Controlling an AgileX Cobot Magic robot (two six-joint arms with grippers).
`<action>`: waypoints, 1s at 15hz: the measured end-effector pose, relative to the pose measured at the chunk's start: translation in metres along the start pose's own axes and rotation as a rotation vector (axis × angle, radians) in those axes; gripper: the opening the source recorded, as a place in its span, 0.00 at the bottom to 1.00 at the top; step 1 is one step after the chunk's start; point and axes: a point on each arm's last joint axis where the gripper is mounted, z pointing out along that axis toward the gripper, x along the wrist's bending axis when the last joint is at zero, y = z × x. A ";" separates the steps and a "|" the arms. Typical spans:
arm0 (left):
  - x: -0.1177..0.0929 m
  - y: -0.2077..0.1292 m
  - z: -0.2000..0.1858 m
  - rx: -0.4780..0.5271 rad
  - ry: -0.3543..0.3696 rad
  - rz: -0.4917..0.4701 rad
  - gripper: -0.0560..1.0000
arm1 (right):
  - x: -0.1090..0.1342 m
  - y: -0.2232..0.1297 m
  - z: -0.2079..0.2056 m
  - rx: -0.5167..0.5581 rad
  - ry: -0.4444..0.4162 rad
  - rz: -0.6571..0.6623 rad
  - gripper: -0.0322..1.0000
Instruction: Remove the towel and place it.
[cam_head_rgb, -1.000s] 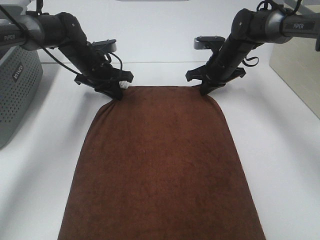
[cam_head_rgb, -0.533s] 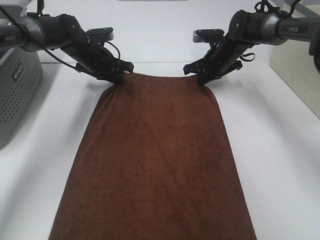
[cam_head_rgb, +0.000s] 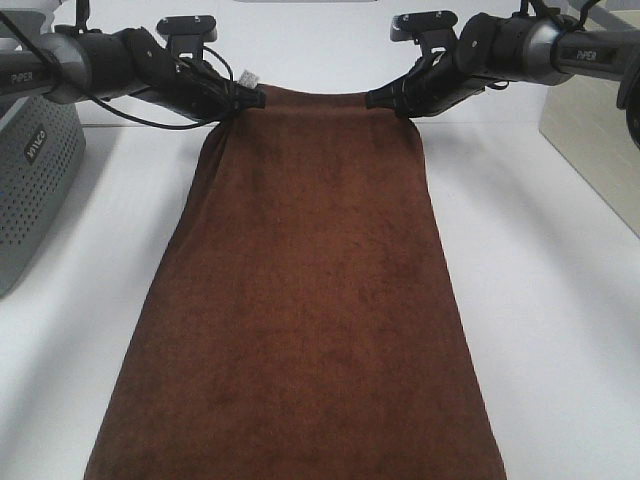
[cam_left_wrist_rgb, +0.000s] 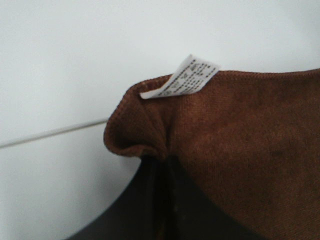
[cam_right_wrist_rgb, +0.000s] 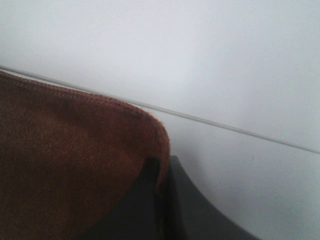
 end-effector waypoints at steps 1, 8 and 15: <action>-0.003 0.005 0.000 -0.055 0.010 0.016 0.06 | -0.001 0.003 0.000 -0.036 -0.008 -0.002 0.04; -0.005 0.009 0.000 -0.107 0.025 0.054 0.06 | -0.003 0.011 -0.001 -0.125 -0.031 -0.032 0.04; -0.002 -0.002 0.010 -0.116 0.039 0.051 0.06 | -0.005 0.000 0.012 -0.122 -0.038 -0.031 0.04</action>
